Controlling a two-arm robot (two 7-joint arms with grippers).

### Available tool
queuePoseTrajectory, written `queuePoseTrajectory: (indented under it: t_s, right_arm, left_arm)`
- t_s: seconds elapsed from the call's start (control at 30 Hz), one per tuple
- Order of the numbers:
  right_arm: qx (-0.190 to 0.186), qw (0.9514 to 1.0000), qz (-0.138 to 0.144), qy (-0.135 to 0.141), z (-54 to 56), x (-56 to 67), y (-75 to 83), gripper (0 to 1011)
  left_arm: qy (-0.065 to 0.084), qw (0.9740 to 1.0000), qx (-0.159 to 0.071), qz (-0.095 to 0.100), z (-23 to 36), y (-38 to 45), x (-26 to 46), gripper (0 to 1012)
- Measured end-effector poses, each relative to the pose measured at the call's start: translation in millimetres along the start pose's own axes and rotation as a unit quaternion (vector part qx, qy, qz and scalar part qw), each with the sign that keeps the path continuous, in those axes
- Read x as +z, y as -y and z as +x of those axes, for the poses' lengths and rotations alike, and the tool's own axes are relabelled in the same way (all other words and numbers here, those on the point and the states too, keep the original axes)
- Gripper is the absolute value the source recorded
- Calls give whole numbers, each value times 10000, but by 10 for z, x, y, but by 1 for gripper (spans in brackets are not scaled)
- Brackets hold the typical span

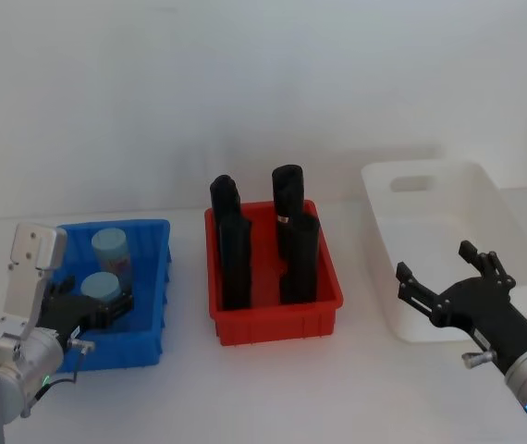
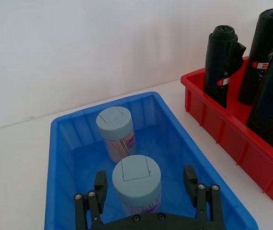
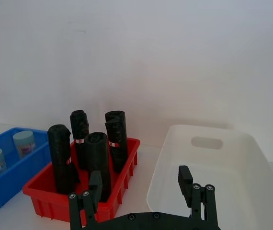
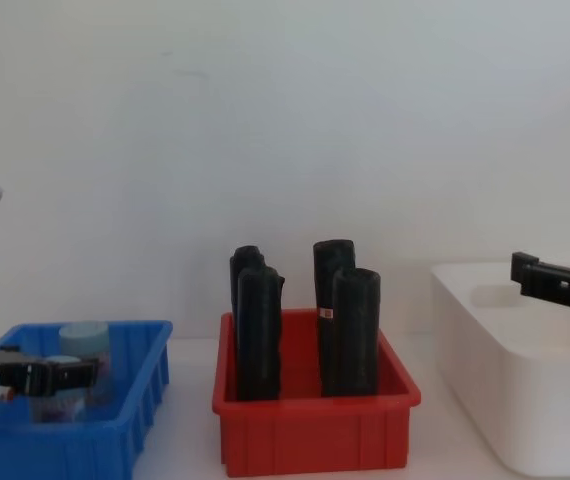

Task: Pick the cotton swabs from the blue box and place them into the white box.

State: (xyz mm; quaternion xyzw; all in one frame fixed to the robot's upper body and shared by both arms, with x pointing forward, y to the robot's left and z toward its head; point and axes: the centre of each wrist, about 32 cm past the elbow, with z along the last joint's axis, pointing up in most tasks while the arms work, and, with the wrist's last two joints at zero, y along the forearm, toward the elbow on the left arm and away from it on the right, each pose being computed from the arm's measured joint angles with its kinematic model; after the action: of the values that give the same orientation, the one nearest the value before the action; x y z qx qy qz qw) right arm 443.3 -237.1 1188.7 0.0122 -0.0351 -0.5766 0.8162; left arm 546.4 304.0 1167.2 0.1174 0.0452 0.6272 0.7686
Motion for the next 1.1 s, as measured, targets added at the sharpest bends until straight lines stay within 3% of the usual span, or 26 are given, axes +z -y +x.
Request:
queuePoseTrajectory:
  t_s: [0.3, 0.83, 1.1]
  right_arm:
    - [0, 10000, 0, 0, 0, 0, 0, 1002]
    - [0, 10000, 0, 0, 0, 0, 0, 1002]
    - [0, 10000, 0, 0, 0, 0, 0, 1002]
  left_arm:
    - [-111, 9999, -25, 24, 73, 78, -42, 1003]
    - [-241, 9997, -31, 77, 127, 202, -110, 998]
    - [-228, 9997, -31, 75, 139, 243, -117, 812]
